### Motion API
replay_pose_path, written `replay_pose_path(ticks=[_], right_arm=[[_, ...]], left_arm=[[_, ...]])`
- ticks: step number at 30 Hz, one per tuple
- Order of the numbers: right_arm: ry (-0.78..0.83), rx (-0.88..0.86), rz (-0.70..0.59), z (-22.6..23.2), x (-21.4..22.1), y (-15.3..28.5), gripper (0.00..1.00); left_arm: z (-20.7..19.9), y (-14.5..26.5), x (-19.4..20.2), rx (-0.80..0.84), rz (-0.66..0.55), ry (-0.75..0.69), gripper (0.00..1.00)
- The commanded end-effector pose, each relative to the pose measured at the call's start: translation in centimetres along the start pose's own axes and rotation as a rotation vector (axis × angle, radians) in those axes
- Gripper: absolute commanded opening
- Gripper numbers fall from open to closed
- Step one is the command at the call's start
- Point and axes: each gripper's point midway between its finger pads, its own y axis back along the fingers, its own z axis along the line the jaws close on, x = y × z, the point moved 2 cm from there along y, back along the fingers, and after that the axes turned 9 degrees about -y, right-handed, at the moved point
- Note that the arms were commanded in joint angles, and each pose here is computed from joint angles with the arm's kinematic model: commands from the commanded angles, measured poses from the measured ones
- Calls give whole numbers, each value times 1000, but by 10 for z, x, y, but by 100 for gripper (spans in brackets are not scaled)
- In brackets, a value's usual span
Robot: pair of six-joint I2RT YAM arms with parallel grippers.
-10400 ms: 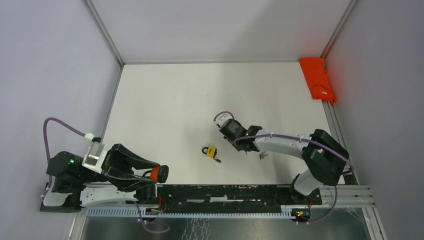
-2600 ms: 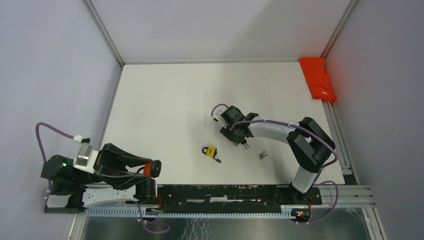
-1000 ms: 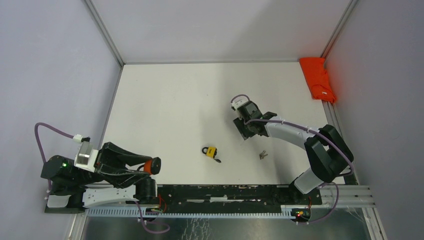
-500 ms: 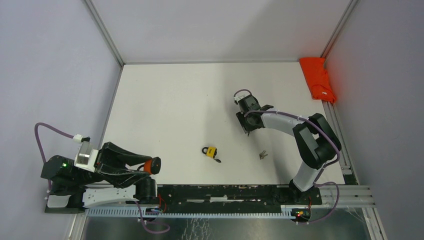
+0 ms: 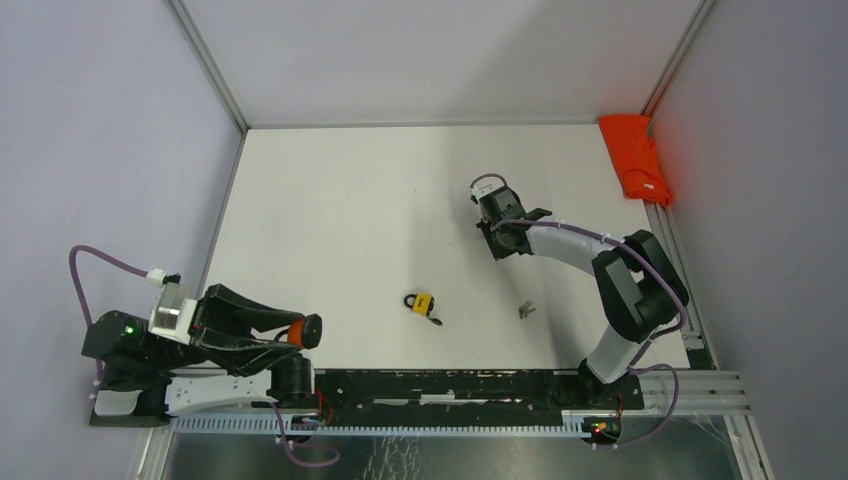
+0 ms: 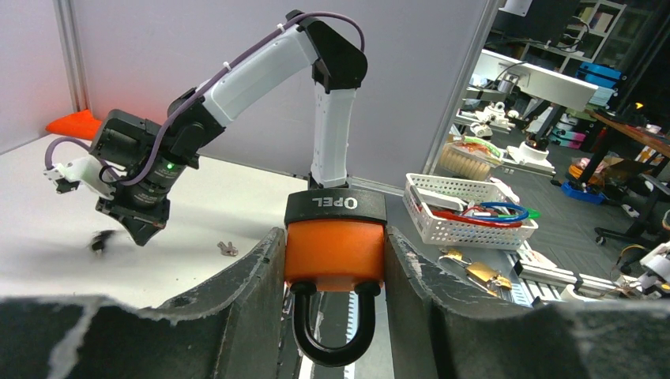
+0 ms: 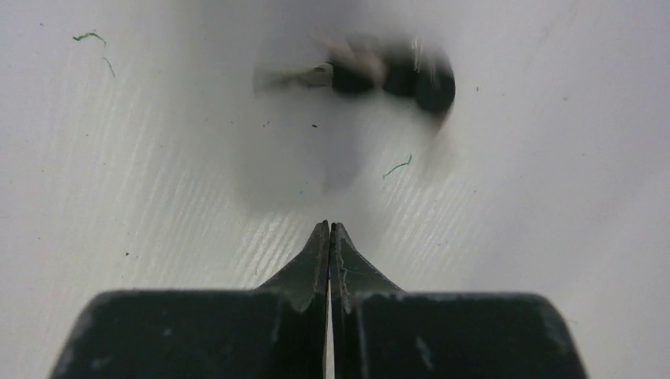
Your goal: Unlock with the key
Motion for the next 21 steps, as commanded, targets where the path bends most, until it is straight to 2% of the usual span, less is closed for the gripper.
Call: replay_pose_path(ticks=[1, 6, 11, 13, 15, 17, 21], right_arm=[[-10, -37, 8, 3, 0, 11, 0], [-21, -97, -83, 9, -20, 37, 0], [-22, -93, -122, 6, -28, 45, 1], [-13, -78, -122, 6, -37, 41, 27], [-2, -85, -115, 11, -48, 34, 41], [8, -98, -120, 18, -65, 26, 49], [60, -43, -119, 20, -99, 1, 51]], left_arm=[[2, 1, -14, -5, -64, -16, 2], [2, 0, -13, -9, -61, -18, 2], [2, -1, -13, -9, -61, -20, 2], [2, -1, -13, -8, -61, -22, 2], [2, -1, -13, -7, -61, -24, 2], [3, 0, -13, -10, -64, -24, 2], [4, 2, -13, -18, -57, -18, 2]])
